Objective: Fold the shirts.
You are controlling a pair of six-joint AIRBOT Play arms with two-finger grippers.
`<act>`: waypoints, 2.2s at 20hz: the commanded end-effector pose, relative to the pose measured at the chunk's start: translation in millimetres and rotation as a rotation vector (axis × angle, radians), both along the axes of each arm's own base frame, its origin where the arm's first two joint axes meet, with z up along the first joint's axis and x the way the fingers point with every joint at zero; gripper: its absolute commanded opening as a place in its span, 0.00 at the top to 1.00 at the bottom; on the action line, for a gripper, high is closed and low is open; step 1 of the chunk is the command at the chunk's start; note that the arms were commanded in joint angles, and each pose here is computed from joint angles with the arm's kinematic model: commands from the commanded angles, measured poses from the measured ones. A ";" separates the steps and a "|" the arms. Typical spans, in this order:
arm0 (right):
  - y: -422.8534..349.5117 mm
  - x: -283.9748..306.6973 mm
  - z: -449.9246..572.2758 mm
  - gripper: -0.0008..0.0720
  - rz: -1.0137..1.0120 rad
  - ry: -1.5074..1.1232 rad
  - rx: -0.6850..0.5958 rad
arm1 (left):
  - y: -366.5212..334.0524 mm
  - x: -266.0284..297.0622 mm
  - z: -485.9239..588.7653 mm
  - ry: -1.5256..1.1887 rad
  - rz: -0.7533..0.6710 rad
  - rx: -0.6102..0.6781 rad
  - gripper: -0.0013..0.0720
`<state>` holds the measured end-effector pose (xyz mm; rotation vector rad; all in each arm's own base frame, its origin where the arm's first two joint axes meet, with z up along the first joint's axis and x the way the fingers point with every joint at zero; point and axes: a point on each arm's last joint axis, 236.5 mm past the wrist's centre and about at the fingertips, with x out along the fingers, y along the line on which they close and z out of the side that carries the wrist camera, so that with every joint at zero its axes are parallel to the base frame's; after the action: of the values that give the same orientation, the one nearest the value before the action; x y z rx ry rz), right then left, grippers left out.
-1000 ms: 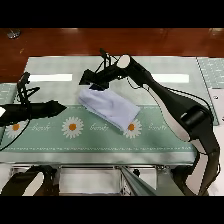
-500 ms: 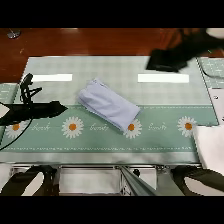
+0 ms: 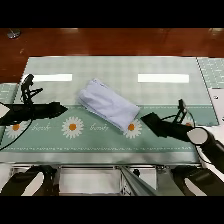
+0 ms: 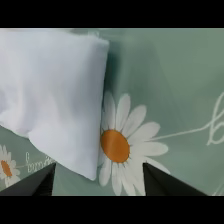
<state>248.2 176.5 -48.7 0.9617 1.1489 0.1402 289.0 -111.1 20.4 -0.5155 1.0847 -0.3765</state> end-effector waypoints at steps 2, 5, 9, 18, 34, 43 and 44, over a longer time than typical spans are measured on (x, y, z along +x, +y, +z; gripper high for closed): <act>23.5 2.2 -32.9 0.14 0.017 0.077 0.025 | -0.6 -0.6 -1.1 0.006 -0.001 -0.003 0.95; 36.0 28.1 -45.7 0.14 0.081 0.116 -0.008 | -0.6 -0.6 -1.3 0.007 -0.001 -0.003 0.95; 70.2 45.3 -63.1 0.20 0.214 0.207 0.023 | -0.5 -0.4 -1.3 0.006 0.000 -0.003 0.95; 96.4 182.3 122.4 0.96 0.504 -0.257 -0.050 | -1.3 -0.6 -0.9 0.007 -0.001 -0.007 0.95; -239.9 63.2 301.2 0.96 -0.025 0.005 -0.622 | -8.6 -18.4 -5.4 0.042 -0.089 -0.003 0.95; -333.2 -187.2 207.5 0.96 -0.516 0.576 -0.916 | -7.5 -15.4 -5.0 0.031 -0.083 0.001 0.95; -333.7 -211.6 191.9 0.96 -0.551 0.658 -0.924 | -6.9 -13.8 -4.7 0.025 -0.079 0.003 0.95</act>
<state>130.2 -138.9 179.1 0.4654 1.1864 -0.8041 273.2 -118.7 15.5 -0.4784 1.1391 -0.4425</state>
